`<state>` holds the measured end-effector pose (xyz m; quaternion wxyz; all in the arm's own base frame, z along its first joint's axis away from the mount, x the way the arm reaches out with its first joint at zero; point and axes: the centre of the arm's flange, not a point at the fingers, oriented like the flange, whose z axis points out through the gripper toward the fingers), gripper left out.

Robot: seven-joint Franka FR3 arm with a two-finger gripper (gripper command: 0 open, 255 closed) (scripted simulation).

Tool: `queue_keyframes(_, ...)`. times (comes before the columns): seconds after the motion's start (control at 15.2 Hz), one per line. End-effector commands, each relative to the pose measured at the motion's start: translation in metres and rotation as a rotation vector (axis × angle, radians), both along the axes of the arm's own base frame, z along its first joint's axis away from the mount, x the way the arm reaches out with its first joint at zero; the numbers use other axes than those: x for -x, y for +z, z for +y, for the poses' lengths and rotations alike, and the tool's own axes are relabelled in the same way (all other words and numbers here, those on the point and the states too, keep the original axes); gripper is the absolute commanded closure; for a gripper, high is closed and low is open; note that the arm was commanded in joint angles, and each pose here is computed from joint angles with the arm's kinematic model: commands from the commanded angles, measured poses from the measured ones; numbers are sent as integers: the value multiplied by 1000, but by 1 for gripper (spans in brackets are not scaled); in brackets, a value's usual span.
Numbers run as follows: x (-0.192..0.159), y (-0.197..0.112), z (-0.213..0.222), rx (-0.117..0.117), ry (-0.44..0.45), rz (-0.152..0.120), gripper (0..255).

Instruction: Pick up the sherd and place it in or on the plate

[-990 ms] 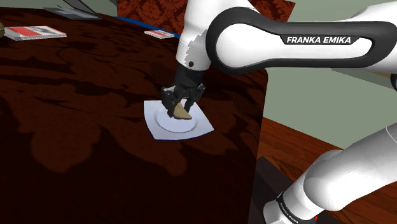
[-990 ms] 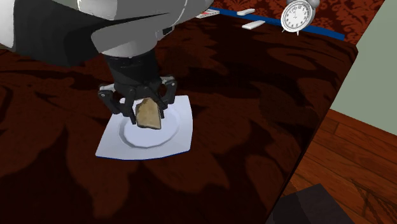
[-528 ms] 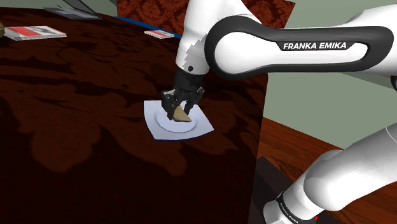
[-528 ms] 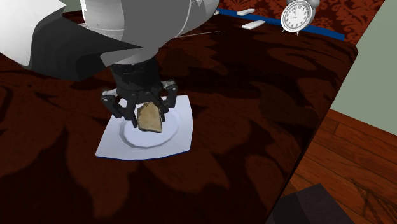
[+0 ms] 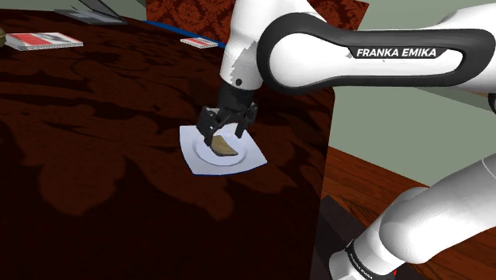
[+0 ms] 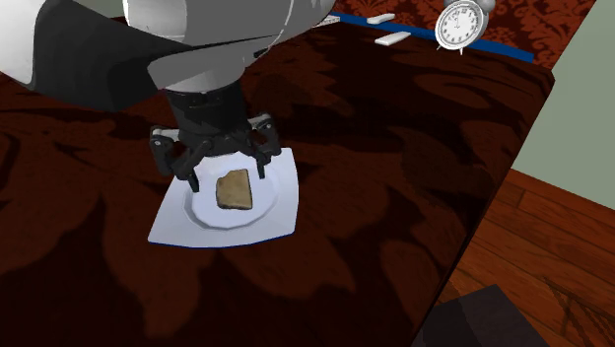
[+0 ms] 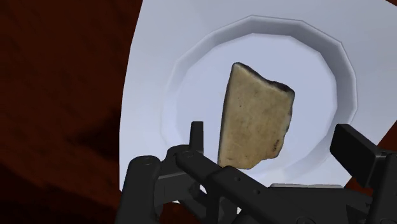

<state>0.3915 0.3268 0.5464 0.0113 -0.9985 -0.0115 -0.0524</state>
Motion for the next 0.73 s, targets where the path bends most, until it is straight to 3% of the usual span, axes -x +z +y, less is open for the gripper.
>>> queue_keyframes(0.0,3,19,0,0,0,0,0)
queue_keyframes(0.13,6,43,-1,0,0,0,0)
queue_keyframes(0.66,6,43,-1,0,0,0,0)
